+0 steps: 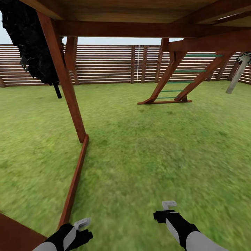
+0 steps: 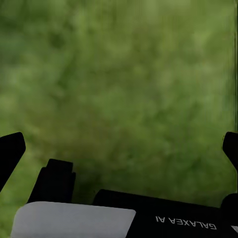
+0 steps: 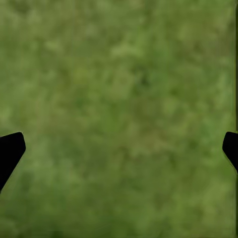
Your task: Take the three Easter eggs out of the wicker basket on the lawn in the garden, then place them on the lawn next to a single tree (choose any tree) so that all three eggs are next to the same tree and none are left in the basket.
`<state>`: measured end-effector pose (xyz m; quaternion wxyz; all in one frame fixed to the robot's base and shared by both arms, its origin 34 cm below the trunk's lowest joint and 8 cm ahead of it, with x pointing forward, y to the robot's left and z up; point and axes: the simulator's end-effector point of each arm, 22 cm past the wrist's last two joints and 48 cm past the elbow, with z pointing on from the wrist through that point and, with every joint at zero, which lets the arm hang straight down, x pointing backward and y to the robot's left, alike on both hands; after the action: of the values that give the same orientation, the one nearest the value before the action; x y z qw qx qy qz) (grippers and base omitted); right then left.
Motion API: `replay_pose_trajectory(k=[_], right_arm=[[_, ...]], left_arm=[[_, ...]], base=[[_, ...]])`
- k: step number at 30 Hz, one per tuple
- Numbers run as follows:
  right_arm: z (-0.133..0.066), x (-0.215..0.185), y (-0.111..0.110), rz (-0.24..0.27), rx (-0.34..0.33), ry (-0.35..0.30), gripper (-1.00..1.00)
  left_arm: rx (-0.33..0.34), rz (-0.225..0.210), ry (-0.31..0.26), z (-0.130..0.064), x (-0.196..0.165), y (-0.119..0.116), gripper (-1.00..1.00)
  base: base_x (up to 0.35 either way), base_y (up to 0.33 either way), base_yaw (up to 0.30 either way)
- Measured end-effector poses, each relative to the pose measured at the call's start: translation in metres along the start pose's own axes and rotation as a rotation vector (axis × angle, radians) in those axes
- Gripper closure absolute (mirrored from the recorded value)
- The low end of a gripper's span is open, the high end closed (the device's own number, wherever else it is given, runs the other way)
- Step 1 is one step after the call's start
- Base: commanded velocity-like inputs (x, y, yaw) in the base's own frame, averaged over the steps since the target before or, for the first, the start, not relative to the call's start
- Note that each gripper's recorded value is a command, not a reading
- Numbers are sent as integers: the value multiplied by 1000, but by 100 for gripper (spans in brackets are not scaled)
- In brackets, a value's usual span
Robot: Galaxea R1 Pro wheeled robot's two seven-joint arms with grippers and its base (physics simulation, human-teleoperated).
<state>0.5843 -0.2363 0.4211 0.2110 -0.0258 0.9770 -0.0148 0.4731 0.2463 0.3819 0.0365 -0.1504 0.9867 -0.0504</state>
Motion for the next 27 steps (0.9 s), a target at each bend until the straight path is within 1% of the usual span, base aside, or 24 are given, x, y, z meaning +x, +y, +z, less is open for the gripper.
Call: replay_pose_trajectory(k=[4,8,12,27], right_arm=[[0,-1,0,0,0,-4,-100],[0,-8,1,2,-1,-37,-100],[0,-11,1,3,-2,-53,-100],[0,-12,1,-1,-1,-57,-100]], left_arm=[[0,0,0,0,0,0,-100],[-1,-1,0,0,0,1,-100],[-1,-1,0,0,0,1,-100],[-1,-1,0,0,0,1,-100]], base=[[336,-97,0],[336,-89,0],[336,-87,0],[336,-79,0]])
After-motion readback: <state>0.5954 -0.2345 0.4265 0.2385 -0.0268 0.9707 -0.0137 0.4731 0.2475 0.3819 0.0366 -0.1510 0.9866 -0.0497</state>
